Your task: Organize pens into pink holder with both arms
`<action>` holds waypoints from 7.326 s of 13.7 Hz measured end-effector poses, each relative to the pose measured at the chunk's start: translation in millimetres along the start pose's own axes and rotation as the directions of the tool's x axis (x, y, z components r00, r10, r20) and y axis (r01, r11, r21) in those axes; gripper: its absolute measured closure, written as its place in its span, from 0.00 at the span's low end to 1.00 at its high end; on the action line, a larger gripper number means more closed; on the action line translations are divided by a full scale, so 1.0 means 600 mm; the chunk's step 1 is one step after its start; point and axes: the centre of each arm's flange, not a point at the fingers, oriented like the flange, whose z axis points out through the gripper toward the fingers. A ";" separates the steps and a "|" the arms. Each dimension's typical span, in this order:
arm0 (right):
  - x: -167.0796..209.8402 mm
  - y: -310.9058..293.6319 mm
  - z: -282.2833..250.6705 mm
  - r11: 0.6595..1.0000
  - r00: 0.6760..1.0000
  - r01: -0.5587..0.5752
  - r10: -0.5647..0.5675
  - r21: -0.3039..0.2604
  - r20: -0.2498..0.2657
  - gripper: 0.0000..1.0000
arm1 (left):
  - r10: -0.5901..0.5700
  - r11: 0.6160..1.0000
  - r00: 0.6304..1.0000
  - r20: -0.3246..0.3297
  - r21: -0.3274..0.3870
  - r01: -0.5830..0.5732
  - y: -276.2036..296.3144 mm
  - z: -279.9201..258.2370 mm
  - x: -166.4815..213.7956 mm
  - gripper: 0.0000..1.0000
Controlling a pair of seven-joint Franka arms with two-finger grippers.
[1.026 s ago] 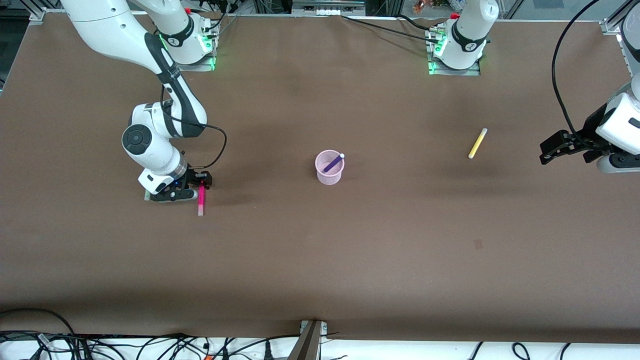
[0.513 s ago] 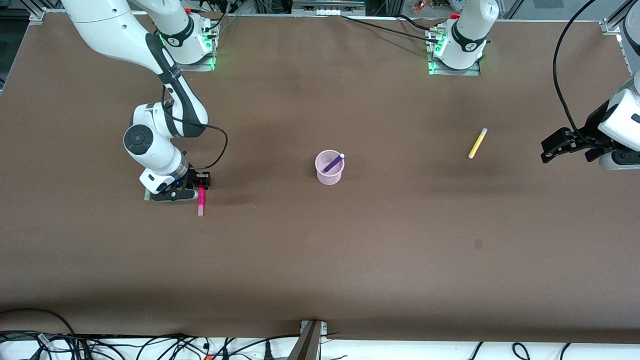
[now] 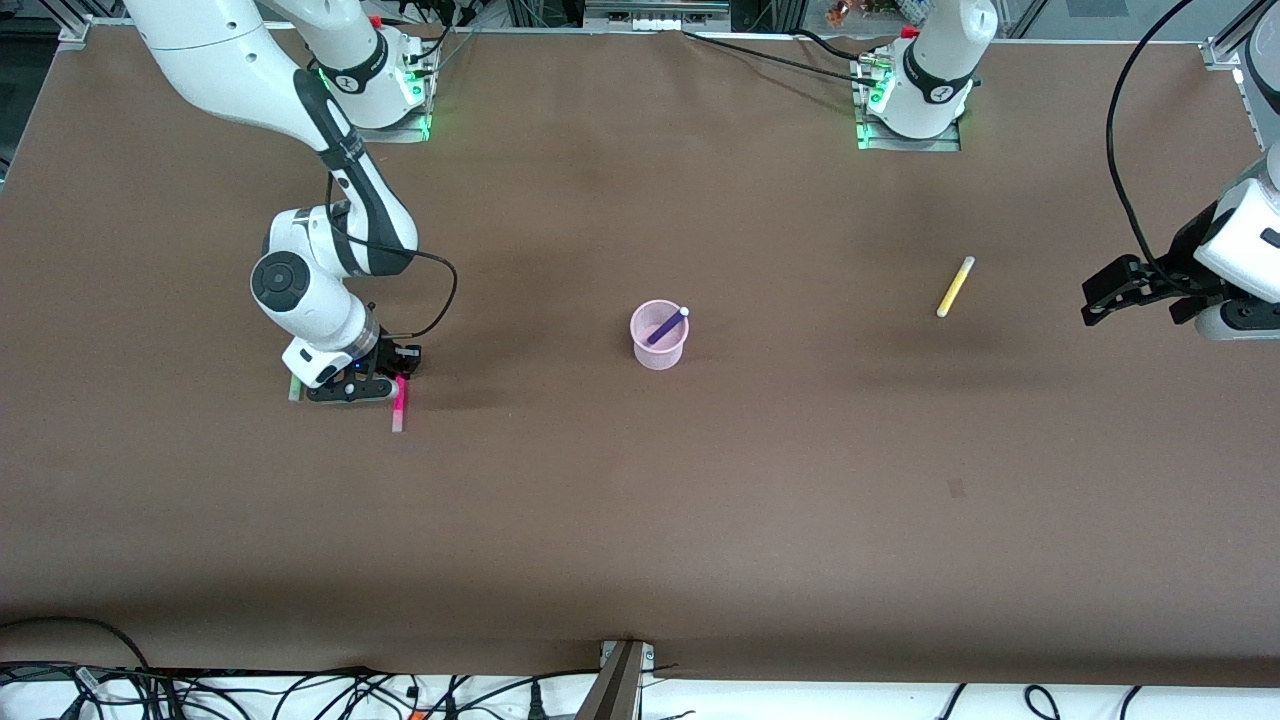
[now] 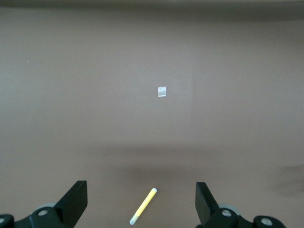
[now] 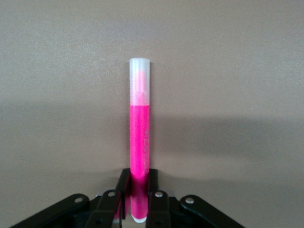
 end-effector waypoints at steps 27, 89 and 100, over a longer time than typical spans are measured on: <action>0.027 -0.468 -0.257 0.334 0.263 -0.936 0.458 0.109 0.849 0.82 | 0.036 0.998 0.998 0.054 0.042 -0.038 -0.012 0.035 0.005 0.00; 0.047 -0.104 -0.594 0.893 0.916 -0.380 0.326 0.241 0.235 0.00 | 0.037 0.998 0.991 0.128 -0.047 -0.031 -0.039 -0.004 0.033 0.00; -0.025 0.147 -0.700 0.998 0.997 0.002 -0.008 0.063 0.083 0.00 | 0.037 0.998 0.991 0.129 -0.047 -0.031 -0.039 -0.003 0.034 0.00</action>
